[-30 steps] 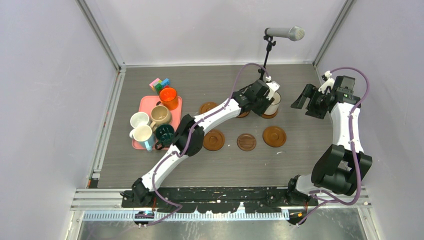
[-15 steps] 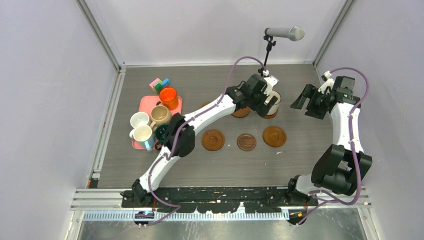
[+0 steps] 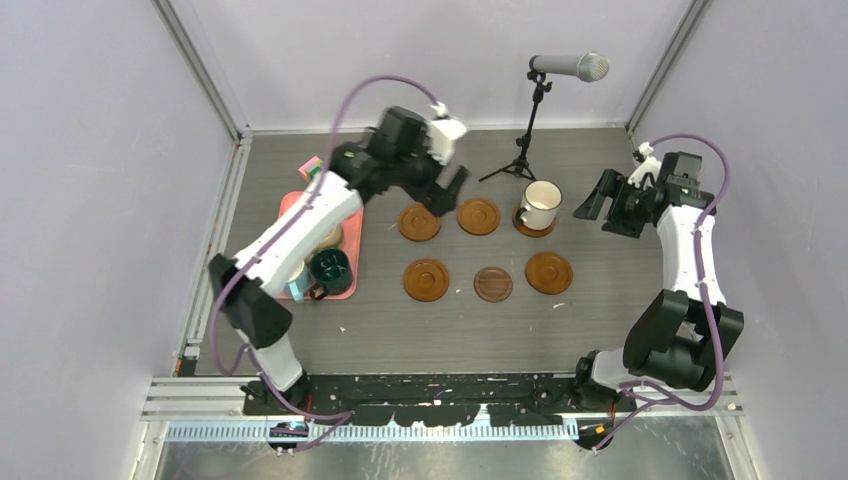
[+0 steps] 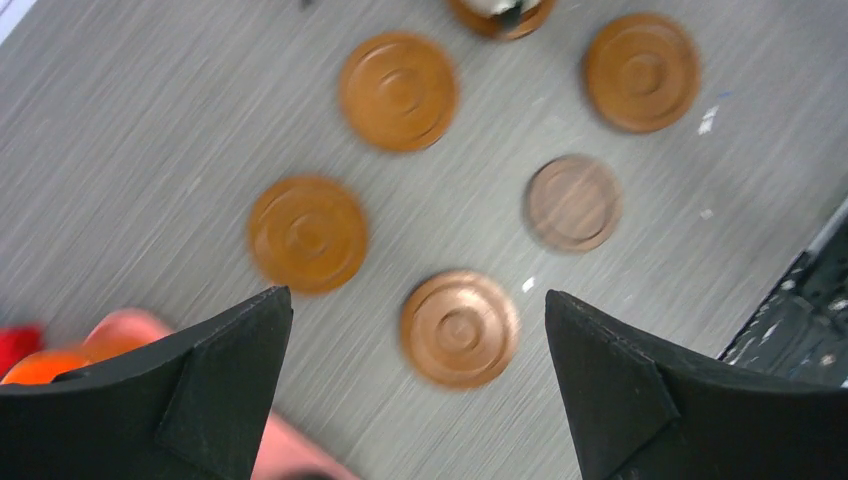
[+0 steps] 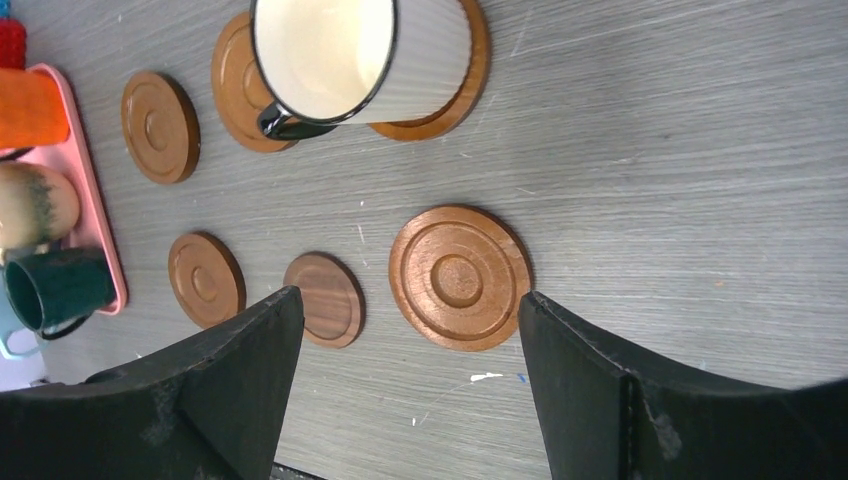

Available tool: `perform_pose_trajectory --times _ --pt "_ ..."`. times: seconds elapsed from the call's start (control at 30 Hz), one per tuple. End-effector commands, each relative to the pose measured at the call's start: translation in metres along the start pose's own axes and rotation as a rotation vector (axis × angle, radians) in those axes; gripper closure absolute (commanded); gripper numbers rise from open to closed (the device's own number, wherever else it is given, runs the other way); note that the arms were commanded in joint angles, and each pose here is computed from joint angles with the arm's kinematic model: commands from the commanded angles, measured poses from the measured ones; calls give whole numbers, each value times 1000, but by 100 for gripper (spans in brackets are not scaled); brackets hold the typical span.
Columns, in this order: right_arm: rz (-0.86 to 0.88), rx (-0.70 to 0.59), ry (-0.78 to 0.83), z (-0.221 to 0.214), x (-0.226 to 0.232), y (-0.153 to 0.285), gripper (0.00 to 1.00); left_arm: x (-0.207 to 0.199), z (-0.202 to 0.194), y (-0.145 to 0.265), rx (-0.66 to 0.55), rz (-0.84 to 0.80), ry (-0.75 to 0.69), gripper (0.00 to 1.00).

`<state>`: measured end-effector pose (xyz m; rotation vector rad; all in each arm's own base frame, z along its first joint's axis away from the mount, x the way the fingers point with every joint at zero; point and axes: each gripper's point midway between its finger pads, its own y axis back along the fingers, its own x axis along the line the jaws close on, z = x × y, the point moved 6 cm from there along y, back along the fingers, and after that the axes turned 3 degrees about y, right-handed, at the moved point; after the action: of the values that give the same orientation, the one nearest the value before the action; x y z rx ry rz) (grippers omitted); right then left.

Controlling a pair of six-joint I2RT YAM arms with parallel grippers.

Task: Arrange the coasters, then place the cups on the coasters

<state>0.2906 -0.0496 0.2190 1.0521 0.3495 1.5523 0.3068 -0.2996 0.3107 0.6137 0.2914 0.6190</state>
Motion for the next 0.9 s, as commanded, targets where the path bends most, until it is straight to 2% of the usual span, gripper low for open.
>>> perform_pose_trajectory --times 0.0,0.2,0.33,0.43,0.63,0.87 --pt "17 -12 107 2 21 4 17 51 -33 75 78 29 14 0" --pt "17 49 181 -1 34 -10 17 122 -112 173 203 234 209 0" --pt "29 59 180 0 38 -14 17 140 -179 231 240 359 347 5" --pt "31 60 182 0 38 -15 17 143 -221 266 237 413 365 6" --pt "40 63 183 -3 39 -15 17 139 -285 290 251 359 352 14" --pt "36 66 187 -5 37 -16 17 178 -323 274 229 351 326 27"
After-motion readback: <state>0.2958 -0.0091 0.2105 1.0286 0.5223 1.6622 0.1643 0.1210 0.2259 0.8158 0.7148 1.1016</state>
